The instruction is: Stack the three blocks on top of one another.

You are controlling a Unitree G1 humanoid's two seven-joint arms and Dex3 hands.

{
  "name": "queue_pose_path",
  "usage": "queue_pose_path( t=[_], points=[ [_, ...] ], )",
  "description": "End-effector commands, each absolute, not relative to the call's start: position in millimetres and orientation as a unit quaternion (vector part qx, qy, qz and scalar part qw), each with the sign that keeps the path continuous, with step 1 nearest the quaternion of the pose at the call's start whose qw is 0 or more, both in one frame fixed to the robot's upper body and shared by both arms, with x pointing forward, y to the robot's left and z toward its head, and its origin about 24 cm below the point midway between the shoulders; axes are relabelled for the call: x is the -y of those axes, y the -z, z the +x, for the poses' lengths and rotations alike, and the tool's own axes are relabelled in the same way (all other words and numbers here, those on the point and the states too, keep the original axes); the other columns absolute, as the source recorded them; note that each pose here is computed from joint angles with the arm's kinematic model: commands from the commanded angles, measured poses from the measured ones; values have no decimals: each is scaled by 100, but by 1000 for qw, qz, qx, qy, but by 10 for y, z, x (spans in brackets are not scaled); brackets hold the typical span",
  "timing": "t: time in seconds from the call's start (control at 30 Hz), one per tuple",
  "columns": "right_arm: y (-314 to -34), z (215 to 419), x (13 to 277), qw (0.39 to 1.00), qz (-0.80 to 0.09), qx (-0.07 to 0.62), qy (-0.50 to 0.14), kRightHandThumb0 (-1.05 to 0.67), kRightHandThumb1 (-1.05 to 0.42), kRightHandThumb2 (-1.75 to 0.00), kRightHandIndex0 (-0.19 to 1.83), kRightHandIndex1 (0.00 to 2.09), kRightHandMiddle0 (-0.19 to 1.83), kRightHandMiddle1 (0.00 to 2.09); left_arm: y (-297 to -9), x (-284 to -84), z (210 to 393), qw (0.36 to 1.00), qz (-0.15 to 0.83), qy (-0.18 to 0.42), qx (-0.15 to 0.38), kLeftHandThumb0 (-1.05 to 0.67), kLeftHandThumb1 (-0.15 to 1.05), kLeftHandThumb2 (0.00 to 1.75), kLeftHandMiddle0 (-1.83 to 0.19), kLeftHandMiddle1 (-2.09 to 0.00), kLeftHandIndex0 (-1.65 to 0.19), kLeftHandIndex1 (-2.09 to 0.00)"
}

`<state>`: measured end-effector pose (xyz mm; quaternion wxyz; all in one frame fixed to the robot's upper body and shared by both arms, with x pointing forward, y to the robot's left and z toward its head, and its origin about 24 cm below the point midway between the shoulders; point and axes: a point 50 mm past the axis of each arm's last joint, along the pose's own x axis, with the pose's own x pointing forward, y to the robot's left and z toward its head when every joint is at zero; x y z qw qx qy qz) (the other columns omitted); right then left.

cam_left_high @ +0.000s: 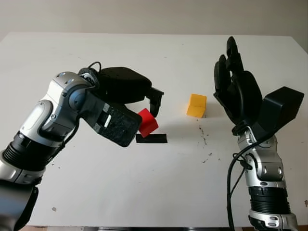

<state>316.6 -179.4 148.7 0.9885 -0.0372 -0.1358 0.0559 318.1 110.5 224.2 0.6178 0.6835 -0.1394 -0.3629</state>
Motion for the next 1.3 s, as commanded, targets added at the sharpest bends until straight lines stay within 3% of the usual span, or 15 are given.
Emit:
queue_pose_path(
  t=[0.0, 0.3, 0.53, 1.27],
  points=[
    [-1512, 3142, 1788, 988, -34, 142, -55, -71, -105, -59, -19, 0, -19, 0, -2175, -1107, 3194, 621, 679, 368, 131, -29, 101, 5, -32, -6, -30, -132],
    [-1512, 3128, 1779, 988, -36, 140, -54, -72, -105, -58, -19, 0, -19, 0, -2094, -1038, 3183, 608, 689, 379, 107, -40, 103, 6, -30, -5, -27, -141],
    [-1506, 3124, 1779, 988, -39, 138, -54, -71, -105, -59, -19, 0, -19, 0, -2070, -967, 3194, 593, 698, 386, 108, -44, 104, 6, -35, -8, -30, -179],
    [-1493, 3129, 1770, 988, -39, 137, -56, -70, -105, -61, -19, 0, -19, 0, -2029, -902, 3231, 608, 684, 389, 111, -42, 104, 5, -36, -6, -28, -179]
  ],
)
